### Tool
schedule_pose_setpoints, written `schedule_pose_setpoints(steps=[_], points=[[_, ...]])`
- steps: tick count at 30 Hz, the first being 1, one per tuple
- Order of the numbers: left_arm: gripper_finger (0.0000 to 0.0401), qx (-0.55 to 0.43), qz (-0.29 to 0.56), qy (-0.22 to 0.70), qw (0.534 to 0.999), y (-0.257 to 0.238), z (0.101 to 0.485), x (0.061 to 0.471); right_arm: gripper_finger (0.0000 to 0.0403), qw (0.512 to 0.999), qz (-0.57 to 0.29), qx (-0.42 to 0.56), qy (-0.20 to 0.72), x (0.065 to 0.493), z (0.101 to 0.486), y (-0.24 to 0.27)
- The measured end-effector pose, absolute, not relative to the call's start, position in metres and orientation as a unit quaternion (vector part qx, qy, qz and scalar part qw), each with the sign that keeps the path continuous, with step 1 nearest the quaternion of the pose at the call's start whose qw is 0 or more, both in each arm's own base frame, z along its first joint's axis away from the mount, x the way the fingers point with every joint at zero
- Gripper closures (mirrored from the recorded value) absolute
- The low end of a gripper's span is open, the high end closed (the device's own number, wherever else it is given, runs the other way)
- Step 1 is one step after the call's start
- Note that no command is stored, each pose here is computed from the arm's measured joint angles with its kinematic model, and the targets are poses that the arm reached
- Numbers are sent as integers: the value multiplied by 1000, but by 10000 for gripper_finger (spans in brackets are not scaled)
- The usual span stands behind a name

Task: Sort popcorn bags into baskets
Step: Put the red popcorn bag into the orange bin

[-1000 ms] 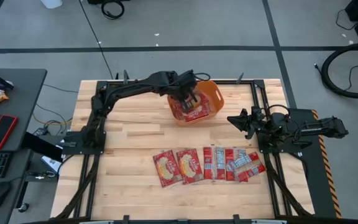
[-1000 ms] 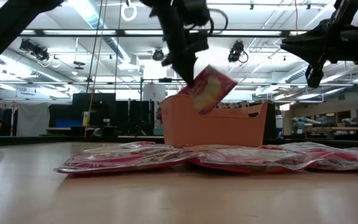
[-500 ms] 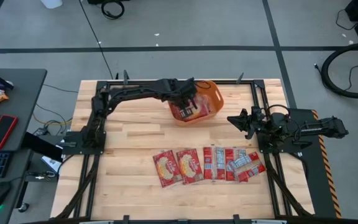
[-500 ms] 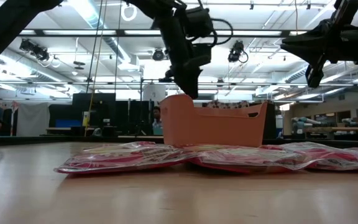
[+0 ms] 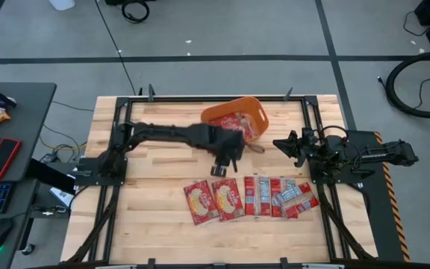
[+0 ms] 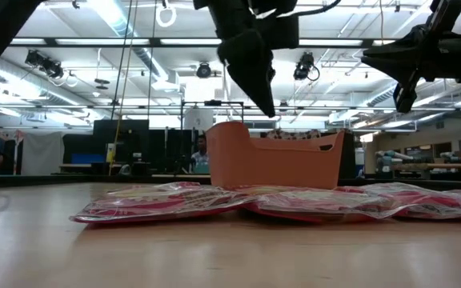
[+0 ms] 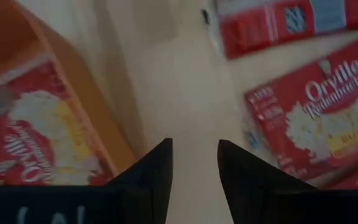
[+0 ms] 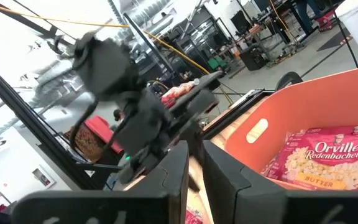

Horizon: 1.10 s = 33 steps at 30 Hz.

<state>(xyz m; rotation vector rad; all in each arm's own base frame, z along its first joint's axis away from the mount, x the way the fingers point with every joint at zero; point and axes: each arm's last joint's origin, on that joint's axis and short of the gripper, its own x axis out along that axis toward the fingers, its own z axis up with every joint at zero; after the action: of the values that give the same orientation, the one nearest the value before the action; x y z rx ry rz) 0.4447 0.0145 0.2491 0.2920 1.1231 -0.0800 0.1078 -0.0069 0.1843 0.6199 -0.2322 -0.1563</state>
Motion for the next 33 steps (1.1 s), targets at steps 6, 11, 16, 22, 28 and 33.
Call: schedule_pose_setpoints(steps=[6,11,16,22,28,33], points=[[269,159,-90,562,806,-29,225,435,351,943,-77,304,-114,108,184,-7],[269,172,-135,597,772,-61,206,420,351,943,-77,304,-114,108,184,-7],[268,124,-146,624,758,-73,193,413,351,943,-77,304,-114,108,184,-7],[275,27,-129,644,754,-81,192,409,351,943,-77,304,-114,108,184,-7],[283,191,-194,654,706,-131,184,385,351,943,-76,304,-114,108,184,-7],[280,352,-159,636,668,-165,169,363,351,943,-77,304,-114,108,184,-7]])
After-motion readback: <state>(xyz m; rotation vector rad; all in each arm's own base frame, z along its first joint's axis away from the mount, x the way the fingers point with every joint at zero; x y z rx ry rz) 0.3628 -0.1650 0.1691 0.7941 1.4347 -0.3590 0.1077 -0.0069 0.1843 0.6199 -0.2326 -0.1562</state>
